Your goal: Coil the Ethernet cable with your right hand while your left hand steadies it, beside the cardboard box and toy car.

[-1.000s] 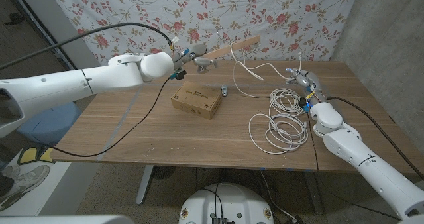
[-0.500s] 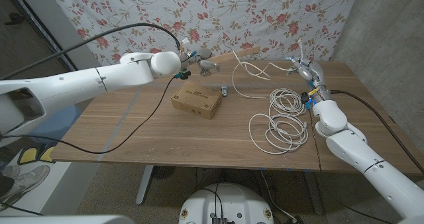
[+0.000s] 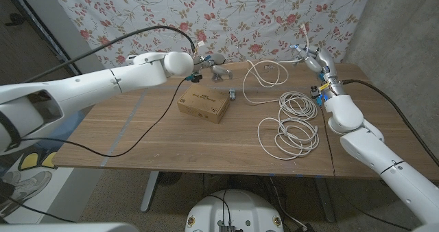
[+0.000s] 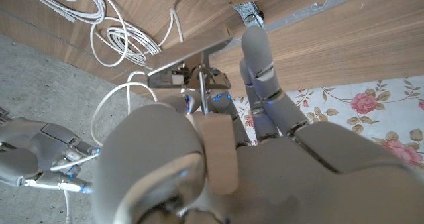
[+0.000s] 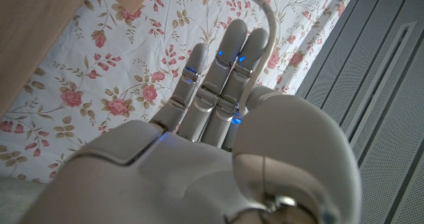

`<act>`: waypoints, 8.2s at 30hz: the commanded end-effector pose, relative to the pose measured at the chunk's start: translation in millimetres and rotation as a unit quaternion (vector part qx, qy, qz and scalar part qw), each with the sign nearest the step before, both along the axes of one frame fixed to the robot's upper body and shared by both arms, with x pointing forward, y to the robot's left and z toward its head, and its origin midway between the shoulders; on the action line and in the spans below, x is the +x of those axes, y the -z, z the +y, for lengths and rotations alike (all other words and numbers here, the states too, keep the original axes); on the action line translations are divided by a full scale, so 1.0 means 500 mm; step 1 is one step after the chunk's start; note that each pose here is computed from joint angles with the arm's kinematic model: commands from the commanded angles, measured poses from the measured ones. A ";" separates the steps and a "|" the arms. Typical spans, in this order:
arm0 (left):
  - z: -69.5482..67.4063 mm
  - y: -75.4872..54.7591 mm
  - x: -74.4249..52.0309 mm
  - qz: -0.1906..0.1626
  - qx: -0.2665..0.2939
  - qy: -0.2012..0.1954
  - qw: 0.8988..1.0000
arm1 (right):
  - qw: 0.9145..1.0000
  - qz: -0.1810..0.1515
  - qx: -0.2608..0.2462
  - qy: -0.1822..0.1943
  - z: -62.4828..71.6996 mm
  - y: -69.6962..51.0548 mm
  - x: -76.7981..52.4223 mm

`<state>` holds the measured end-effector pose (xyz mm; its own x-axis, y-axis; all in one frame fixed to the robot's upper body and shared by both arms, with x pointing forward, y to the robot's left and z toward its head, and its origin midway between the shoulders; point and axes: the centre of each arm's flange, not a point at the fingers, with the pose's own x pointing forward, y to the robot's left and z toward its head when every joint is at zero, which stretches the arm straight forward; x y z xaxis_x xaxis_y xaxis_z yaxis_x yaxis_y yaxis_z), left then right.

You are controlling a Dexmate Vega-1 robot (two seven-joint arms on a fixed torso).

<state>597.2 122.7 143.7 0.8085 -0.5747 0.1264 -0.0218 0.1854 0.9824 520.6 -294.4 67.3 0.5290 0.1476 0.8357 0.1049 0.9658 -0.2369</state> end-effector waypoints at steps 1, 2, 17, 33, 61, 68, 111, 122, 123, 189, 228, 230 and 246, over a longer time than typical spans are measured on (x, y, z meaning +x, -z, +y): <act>-0.039 0.014 0.007 0.030 0.048 0.022 0.998 | 0.998 -0.051 -0.044 -0.007 0.031 -0.071 -0.028; -0.041 0.015 0.007 0.033 0.050 0.024 0.998 | 0.998 -0.053 -0.045 -0.008 0.033 -0.075 -0.029; -0.073 0.021 -0.011 0.078 0.061 0.094 0.991 | 0.994 -0.077 -0.080 -0.016 0.054 -0.131 -0.034; -0.093 0.022 -0.031 0.145 0.080 0.164 0.972 | 0.994 -0.055 -0.089 -0.026 0.059 -0.163 0.003; -0.096 0.020 -0.048 0.238 0.108 0.246 0.933 | 0.997 0.016 -0.073 -0.021 0.036 -0.172 0.098; -0.078 0.013 -0.057 0.241 0.106 0.248 0.933 | 0.996 0.057 -0.063 -0.017 0.009 -0.162 0.138; 0.097 -0.039 -0.057 0.182 -0.138 0.341 0.912 | 0.983 0.182 -0.004 0.012 -0.074 -0.053 0.255; 0.114 -0.049 -0.036 0.140 -0.207 0.321 0.914 | 0.979 0.202 0.007 0.001 -0.068 -0.016 0.284; 0.115 -0.051 -0.034 0.127 -0.218 0.314 0.915 | 0.979 0.204 0.010 0.000 -0.069 -0.008 0.286; 0.021 -0.066 0.016 0.025 -0.105 0.095 0.990 | 0.993 0.083 0.083 0.008 -0.105 0.095 0.130; 0.022 -0.059 0.015 0.049 -0.074 0.098 0.991 | 0.999 0.027 -0.032 0.012 -0.061 0.059 0.070; 0.023 -0.058 0.014 0.051 -0.074 0.099 0.991 | 0.999 0.028 -0.032 0.008 -0.061 0.060 0.070; 0.038 -0.054 -0.001 0.050 -0.071 0.100 0.991 | 0.998 -0.001 -0.032 0.058 -0.054 0.064 0.052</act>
